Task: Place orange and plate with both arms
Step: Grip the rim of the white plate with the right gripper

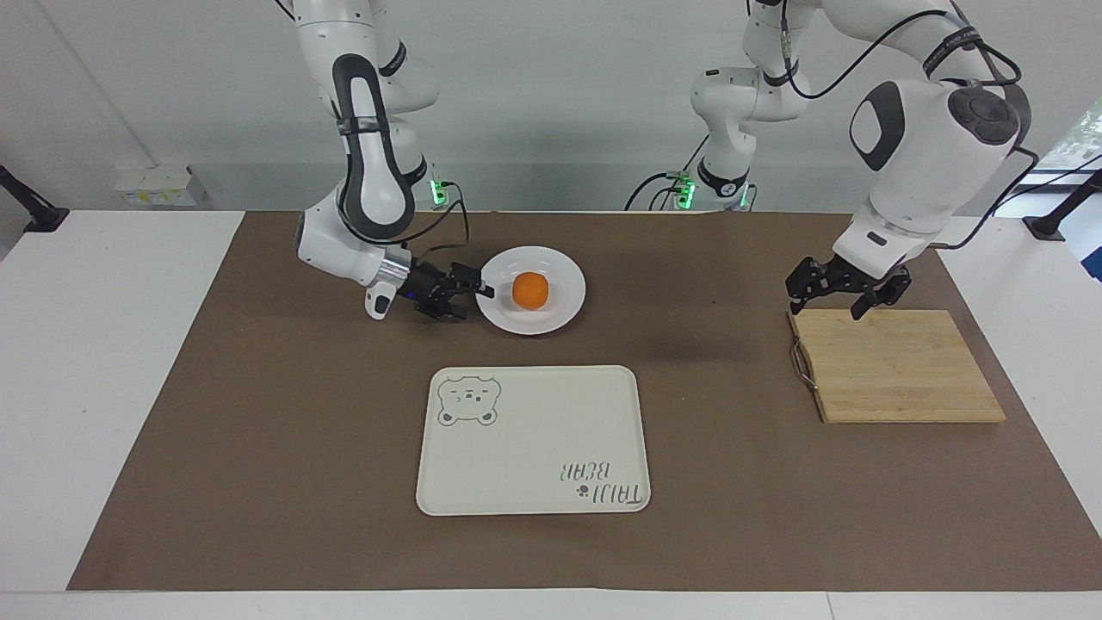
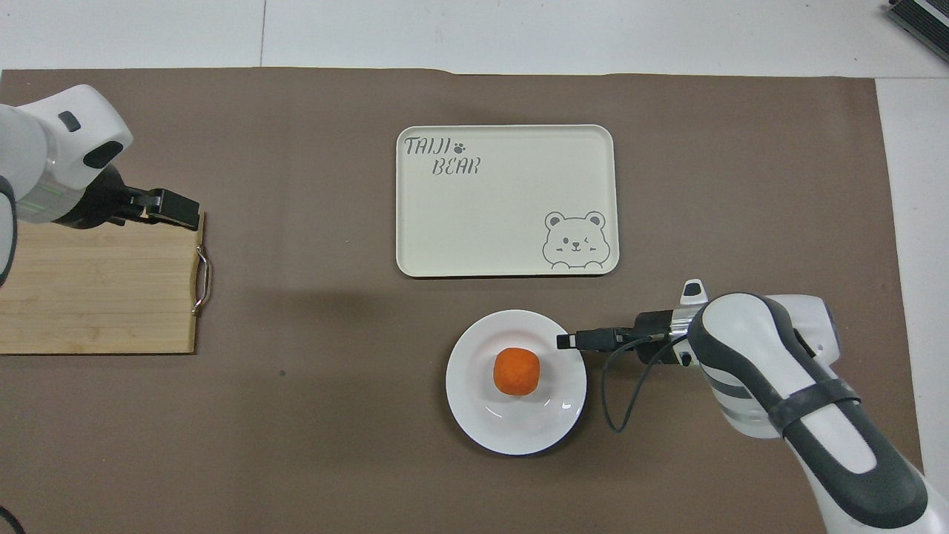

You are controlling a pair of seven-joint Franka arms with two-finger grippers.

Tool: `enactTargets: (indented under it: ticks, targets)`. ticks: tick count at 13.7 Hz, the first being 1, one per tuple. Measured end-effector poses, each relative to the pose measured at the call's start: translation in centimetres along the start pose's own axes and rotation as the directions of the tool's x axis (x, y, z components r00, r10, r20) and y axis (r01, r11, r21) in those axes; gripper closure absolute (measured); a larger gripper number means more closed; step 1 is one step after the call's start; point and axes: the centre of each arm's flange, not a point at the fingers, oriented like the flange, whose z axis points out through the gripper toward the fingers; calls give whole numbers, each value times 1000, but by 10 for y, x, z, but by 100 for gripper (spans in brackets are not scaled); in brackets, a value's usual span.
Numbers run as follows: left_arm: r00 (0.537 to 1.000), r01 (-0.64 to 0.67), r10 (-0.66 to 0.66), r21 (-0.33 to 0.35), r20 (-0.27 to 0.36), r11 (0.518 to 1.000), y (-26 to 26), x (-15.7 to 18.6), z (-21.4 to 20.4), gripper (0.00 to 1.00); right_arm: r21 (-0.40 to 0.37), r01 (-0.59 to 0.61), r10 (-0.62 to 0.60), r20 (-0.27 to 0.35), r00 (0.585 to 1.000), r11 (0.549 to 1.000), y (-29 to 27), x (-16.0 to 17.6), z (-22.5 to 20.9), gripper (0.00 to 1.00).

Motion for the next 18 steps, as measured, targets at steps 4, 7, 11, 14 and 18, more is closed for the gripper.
enactTargets:
  ticks: [4,7,11,14,18]
  targets:
    - [1000,0,0,4,30,1000,-12,-12,-43,0,-8,-10,10,13,1000,1000,3,-8,8,0]
    - [1000,14,-14,7,11,1000,-14,-19,-65,0,18,-49,49,3,999,999,5,-16,17,0]
    - [999,34,-34,7,-8,999,-13,-27,-80,0,6,-56,56,-4,998,998,6,-22,21,1]
    - [999,35,-35,7,-7,999,-12,-27,-80,0,4,-99,99,1,995,995,9,-27,22,34]
    - [999,36,-36,7,-6,999,-12,-27,-80,0,1,-129,129,1,992,992,11,-28,23,77]
